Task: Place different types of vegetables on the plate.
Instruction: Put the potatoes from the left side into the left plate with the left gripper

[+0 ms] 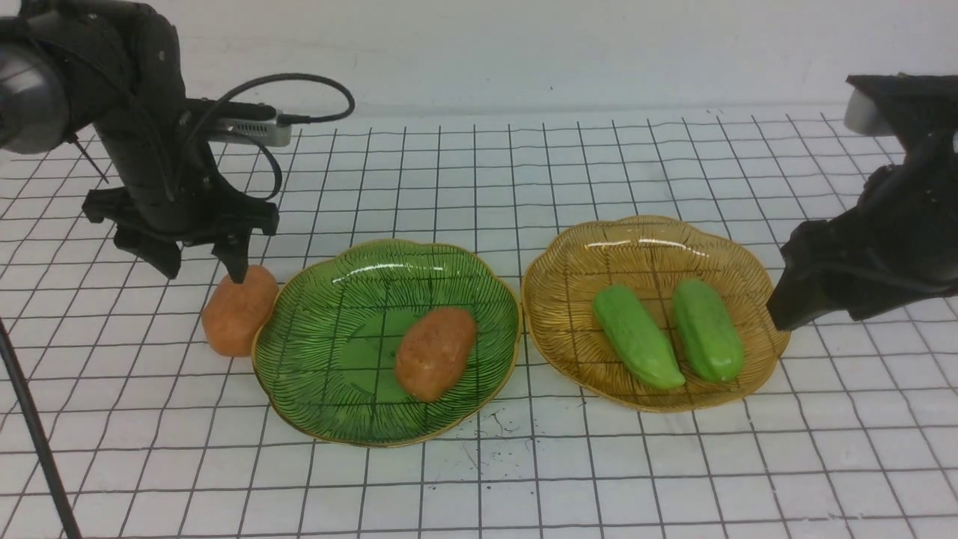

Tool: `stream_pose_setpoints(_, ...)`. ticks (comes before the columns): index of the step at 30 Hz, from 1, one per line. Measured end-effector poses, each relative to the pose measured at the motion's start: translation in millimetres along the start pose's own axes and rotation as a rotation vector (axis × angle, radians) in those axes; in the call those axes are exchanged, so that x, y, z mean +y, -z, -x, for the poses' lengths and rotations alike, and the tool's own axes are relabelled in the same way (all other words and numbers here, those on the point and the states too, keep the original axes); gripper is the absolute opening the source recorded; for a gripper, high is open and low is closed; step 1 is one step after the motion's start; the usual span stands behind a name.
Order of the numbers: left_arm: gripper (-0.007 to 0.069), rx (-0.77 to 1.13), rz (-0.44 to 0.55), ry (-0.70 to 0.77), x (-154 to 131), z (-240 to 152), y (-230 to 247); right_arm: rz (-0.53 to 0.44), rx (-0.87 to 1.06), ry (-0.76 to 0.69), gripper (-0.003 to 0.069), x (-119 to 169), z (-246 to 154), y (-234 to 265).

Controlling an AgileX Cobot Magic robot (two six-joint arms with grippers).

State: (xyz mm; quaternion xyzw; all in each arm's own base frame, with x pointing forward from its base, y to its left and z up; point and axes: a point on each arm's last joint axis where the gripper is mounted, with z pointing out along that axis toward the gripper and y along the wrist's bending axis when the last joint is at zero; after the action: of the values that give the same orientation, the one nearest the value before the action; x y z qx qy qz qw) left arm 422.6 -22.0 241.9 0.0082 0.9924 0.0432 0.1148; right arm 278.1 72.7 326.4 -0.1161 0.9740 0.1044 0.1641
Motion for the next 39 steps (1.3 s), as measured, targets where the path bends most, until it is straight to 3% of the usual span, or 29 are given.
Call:
stream_pose_setpoints(13, 0.0449, -0.139, -0.046, 0.033, -6, 18, -22, 0.0, 0.0, 0.0, 0.0486, 0, 0, 0)
stream_pose_setpoints(24, 0.0573, -0.157, -0.046, 0.029, -8, 22, -37, 0.0, -0.001, 0.0, 0.0486, 0, 0, 0)
stream_pose_setpoints(39, 0.055, -0.113, -0.019, 0.001, -10, 23, -78, 0.0, -0.001, 0.0, 0.0486, 0, 0, 0)
